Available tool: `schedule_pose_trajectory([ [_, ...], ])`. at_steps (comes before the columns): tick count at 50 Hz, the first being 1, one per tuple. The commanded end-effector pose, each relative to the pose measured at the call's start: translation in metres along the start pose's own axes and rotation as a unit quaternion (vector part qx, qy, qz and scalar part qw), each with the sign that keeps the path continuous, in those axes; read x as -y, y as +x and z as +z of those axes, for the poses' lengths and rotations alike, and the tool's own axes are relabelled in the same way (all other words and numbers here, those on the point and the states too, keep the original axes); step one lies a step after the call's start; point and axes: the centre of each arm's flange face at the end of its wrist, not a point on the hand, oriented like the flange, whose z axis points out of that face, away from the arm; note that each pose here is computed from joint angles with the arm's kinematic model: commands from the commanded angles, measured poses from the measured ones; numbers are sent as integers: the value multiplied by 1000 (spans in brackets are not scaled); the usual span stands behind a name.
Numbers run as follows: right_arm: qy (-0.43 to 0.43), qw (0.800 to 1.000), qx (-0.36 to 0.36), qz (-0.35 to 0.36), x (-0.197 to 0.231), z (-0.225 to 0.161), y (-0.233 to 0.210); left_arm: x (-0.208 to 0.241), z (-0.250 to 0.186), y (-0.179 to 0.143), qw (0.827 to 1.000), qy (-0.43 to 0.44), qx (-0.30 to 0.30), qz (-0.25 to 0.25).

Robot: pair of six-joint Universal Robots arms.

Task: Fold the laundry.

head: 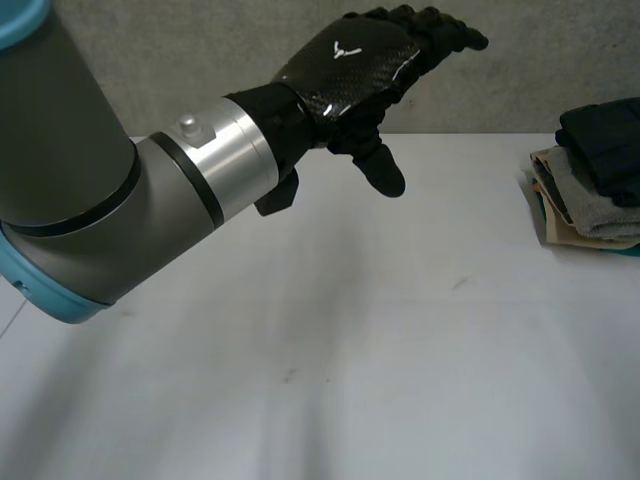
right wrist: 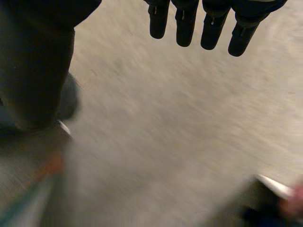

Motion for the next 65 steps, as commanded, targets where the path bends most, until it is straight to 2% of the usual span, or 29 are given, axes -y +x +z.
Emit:
schedule_pose_trajectory([
  [1, 66, 985, -127, -98, 29, 12, 26, 29, 0, -7, 998, 42, 31, 19],
  [4, 144, 979, -109, -89, 55, 10, 3, 44, -1, -15, 996, 63, 62, 30],
  [5, 165, 977, -105, -84, 65, 6, -3, 56, -4, -21, 992, 78, 91, 36],
  [8, 236, 967, -78, -59, 102, -21, -27, 69, -9, -29, 985, 95, 138, 41],
  [11, 264, 963, -34, -34, 116, -41, -53, 79, -18, -46, 974, 104, 195, 49],
  [18, 245, 957, 151, 34, 105, -99, -161, 61, -55, -98, 942, 51, 326, 62],
  [23, 208, 944, 252, 55, 83, -148, -225, 32, -79, -109, 925, -9, 374, 73],
  [27, 181, 938, 289, 61, 67, -168, -247, 2, -94, -115, 915, -58, 393, 73],
  [32, 153, 937, 308, 61, 51, -185, -262, -27, -109, -128, 902, -89, 415, 75],
  [39, 137, 941, 308, 36, 38, -196, -267, -54, -141, -162, 872, -128, 466, 77],
  [43, 141, 941, 306, 14, 36, -199, -268, -59, -150, -161, 869, -141, 468, 78],
  [47, 146, 940, 308, -11, 36, -202, -271, -54, -156, -167, 861, -142, 478, 100],
  [51, 142, 943, 301, -26, 33, -202, -270, -58, -182, -201, 825, -171, 522, 132],
  [52, 139, 944, 299, -28, 32, -202, -270, -67, -193, -217, 810, -192, 537, 138],
  [55, 124, 947, 294, -32, 24, -200, -273, -93, -205, -239, 790, -237, 548, 139],
  [59, 116, 945, 303, -35, 18, -204, -280, -129, -206, -259, 781, -278, 539, 149],
  [65, 120, 943, 305, -54, 16, -207, -283, -183, -219, -291, 758, -327, 545, 145],
])
